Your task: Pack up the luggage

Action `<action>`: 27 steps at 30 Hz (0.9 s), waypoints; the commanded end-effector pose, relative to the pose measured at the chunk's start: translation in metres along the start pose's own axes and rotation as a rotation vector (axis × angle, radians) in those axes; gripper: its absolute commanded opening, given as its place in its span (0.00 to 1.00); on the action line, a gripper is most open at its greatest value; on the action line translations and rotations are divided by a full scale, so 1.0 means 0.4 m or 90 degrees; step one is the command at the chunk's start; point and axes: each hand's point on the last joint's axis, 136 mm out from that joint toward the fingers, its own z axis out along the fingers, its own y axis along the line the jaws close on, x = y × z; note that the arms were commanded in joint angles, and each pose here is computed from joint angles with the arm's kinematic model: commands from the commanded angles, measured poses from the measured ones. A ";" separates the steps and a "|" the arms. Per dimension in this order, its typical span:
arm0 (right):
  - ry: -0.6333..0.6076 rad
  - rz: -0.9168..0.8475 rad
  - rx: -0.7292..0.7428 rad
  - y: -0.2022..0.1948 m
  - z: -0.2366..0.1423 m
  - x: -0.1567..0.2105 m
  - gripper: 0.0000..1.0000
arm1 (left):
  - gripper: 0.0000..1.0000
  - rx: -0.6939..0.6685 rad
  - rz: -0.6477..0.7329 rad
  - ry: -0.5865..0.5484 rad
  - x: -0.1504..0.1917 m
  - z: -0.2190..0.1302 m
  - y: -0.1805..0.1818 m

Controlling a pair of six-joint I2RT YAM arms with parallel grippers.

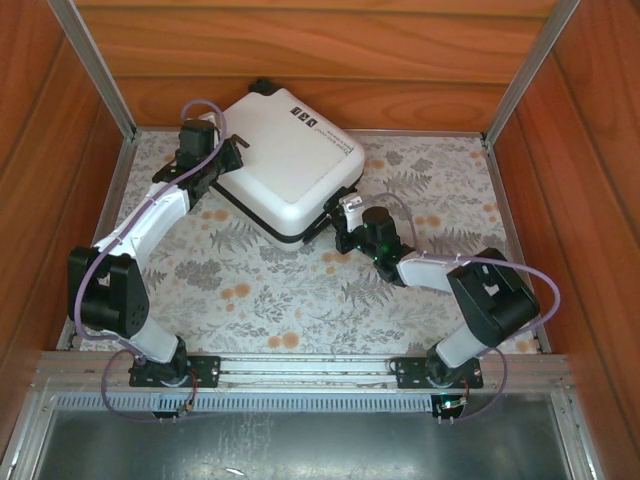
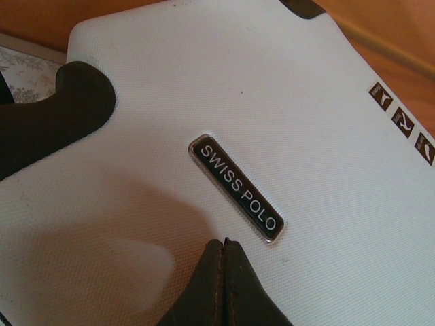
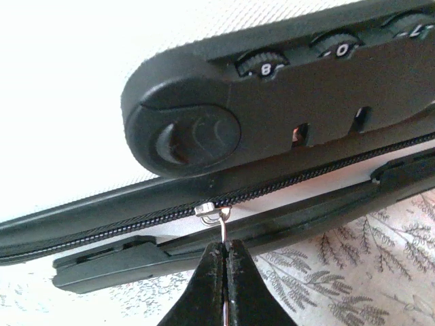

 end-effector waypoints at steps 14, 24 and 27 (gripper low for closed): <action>-0.088 0.059 0.159 -0.135 0.034 -0.030 0.00 | 0.00 -0.220 0.019 0.304 0.337 0.021 0.254; -0.099 0.078 0.246 -0.216 0.000 -0.037 0.00 | 0.00 -0.225 0.023 0.310 0.341 0.026 0.259; -0.097 0.108 0.251 -0.246 -0.014 -0.045 0.00 | 0.00 -0.227 0.024 0.312 0.343 0.026 0.260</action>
